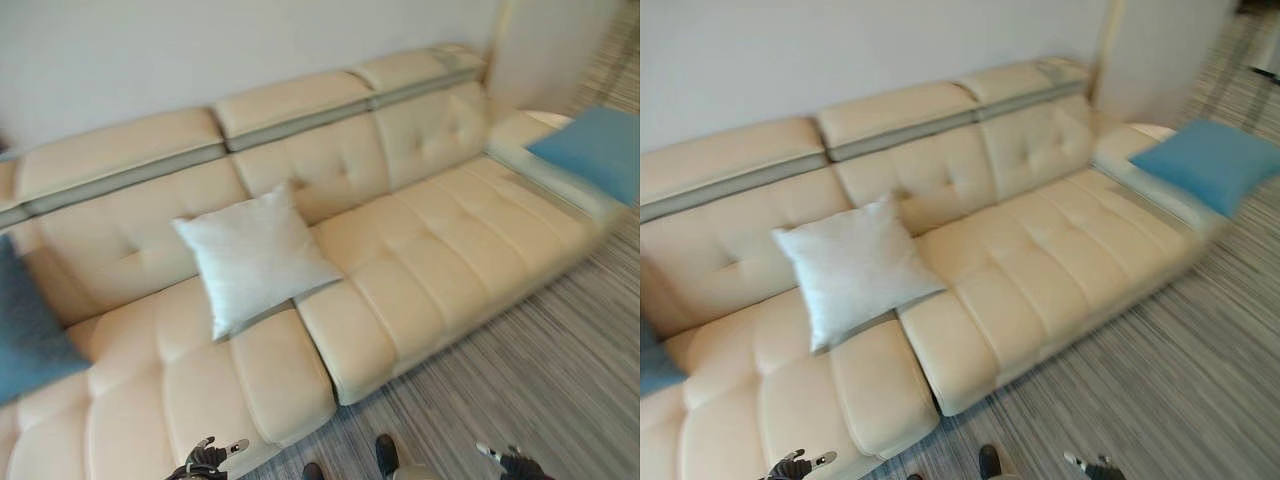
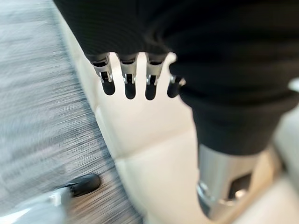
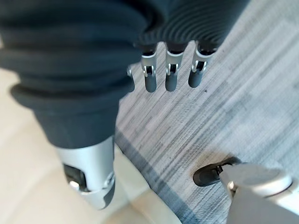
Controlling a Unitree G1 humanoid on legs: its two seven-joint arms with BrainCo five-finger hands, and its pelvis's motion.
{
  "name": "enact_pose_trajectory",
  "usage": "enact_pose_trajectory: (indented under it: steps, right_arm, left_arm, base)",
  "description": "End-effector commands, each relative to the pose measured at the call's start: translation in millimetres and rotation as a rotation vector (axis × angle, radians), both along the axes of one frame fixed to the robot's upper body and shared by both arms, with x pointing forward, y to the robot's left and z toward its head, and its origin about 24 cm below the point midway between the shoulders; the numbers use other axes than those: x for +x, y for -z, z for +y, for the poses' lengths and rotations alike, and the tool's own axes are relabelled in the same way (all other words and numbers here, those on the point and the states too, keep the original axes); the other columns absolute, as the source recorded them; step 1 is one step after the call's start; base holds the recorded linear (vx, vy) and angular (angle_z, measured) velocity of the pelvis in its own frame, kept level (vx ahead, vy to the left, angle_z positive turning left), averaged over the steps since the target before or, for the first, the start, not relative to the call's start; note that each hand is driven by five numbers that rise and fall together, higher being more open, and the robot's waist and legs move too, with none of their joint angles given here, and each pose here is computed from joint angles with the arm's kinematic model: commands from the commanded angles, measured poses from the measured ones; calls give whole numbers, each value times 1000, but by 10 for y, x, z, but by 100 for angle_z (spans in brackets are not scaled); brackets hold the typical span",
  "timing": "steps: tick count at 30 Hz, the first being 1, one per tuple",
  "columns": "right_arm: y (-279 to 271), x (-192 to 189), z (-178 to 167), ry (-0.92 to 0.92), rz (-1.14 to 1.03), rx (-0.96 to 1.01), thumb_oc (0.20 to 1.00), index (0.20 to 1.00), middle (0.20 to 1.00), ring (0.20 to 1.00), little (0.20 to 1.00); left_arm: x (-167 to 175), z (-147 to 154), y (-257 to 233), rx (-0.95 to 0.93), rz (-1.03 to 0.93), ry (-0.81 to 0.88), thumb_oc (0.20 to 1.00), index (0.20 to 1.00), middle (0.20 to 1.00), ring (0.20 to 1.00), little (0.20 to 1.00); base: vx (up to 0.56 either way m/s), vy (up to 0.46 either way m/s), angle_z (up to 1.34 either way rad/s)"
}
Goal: Pick up all the scattered cushions and arrange them neatly on the sofa.
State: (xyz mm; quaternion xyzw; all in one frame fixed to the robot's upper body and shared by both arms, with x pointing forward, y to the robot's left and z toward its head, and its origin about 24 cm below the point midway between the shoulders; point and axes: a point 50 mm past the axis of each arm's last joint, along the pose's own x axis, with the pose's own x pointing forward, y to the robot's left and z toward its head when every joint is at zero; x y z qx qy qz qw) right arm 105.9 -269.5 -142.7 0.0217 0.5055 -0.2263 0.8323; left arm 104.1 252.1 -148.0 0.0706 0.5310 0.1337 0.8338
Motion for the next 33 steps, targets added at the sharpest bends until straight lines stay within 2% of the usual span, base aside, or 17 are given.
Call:
enact_pose_trajectory:
  steps: [1,6,11,15,22,33]
  right_arm:
    - [-62,34,-184,6,9,-65,1000,1000,1000,1000,1000]
    - [-80,26,-245,14,24,-90,1000,1000,1000,1000,1000]
    - [-49,-68,-258,82,36,-60,1000,1000,1000,1000,1000]
    - [-71,1,-245,44,20,-67,1000,1000,1000,1000,1000]
    - [-129,93,-302,-39,20,-108,1000,1000,1000,1000,1000]
    - [-136,201,-235,-99,8,-112,1000,1000,1000,1000,1000]
  left_arm:
    - [170,56,-47,52,-22,53,1000,1000,1000,1000,1000]
    - [297,100,-117,58,-76,50,1000,1000,1000,1000,1000]
    - [480,-16,-151,37,-116,85,1000,1000,1000,1000,1000]
    - [488,-55,-149,20,-127,78,1000,1000,1000,1000,1000]
    - [264,-69,-68,-3,-91,21,1000,1000,1000,1000,1000]
    - [-13,20,22,24,19,-27,1000,1000,1000,1000,1000]
  base:
    - [13,1,-200]
    - [93,-109,-192]
    - [373,-359,-88]
    - [328,-410,-70]
    - [221,-74,-98]
    - [412,67,-46]
